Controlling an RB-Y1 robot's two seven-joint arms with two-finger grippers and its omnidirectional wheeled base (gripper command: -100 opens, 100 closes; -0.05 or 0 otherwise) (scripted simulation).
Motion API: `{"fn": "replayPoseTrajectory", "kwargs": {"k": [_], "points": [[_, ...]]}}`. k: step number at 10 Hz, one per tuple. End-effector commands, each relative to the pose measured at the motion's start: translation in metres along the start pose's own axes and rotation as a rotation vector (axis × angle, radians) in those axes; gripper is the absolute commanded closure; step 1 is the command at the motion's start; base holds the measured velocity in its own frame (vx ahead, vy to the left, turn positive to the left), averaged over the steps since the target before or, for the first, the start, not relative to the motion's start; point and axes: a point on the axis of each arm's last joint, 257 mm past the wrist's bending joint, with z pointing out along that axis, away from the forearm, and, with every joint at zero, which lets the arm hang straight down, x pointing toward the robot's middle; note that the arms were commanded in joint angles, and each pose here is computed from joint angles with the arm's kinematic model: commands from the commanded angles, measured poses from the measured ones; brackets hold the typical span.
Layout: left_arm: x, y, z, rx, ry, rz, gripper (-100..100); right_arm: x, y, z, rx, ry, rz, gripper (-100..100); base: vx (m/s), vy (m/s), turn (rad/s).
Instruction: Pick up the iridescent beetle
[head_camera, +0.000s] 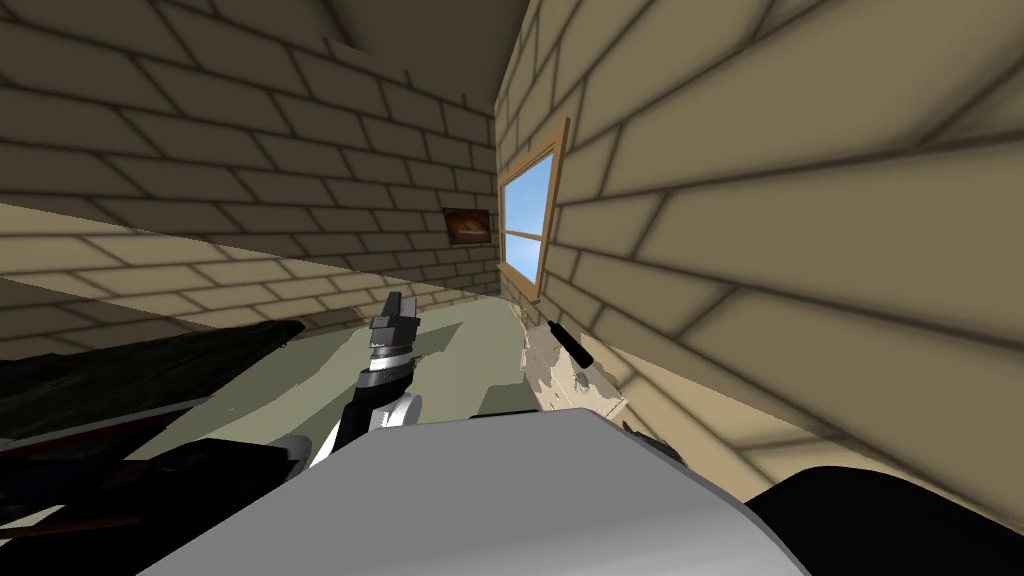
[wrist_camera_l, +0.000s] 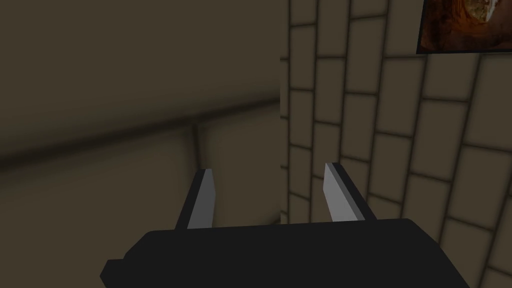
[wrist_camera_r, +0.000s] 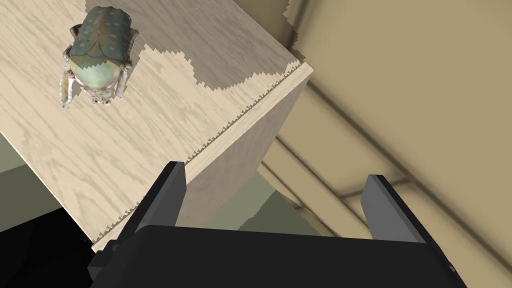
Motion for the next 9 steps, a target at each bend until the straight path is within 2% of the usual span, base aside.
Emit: {"fn": "replayPoseTrajectory", "kwargs": {"k": [1,2,4,5,6,7,9], "points": [[0.000,0.000,0.000,0.000,0.000,0.000,0,-0.013,0.001,-0.002,0.018,-0.026,0.036,-100,0.052,-0.030,0.149],[0.000,0.000,0.000,0.000,0.000,0.000,0,-0.012,0.000,-0.002,0.020,-0.020,0.055,-100,0.018,-0.006,0.012],[0.000,0.000,0.000,0.000,0.000,0.000,0,-0.047,0.006,-0.010,0.044,-0.086,0.184,-100,0.064,-0.012,0.294],[0.000,0.000,0.000,0.000,0.000,0.000,0,-0.049,0.001,-0.010,0.061,-0.091,0.192,-100,0.078,-0.036,0.142],[0.000,0.000,0.000,0.000,0.000,0.000,0,-0.064,0.003,-0.015,0.071,-0.118,0.257,-100,0.083,-0.032,0.219],[0.000,0.000,0.000,0.000,0.000,0.000,0,-0.064,0.000,-0.015,0.080,-0.121,0.257,-100,0.059,-0.032,0.107],[0.000,0.000,0.000,0.000,0.000,0.000,0,-0.091,0.000,-0.026,0.103,-0.167,0.377,-100,0.066,-0.032,0.265]]}}
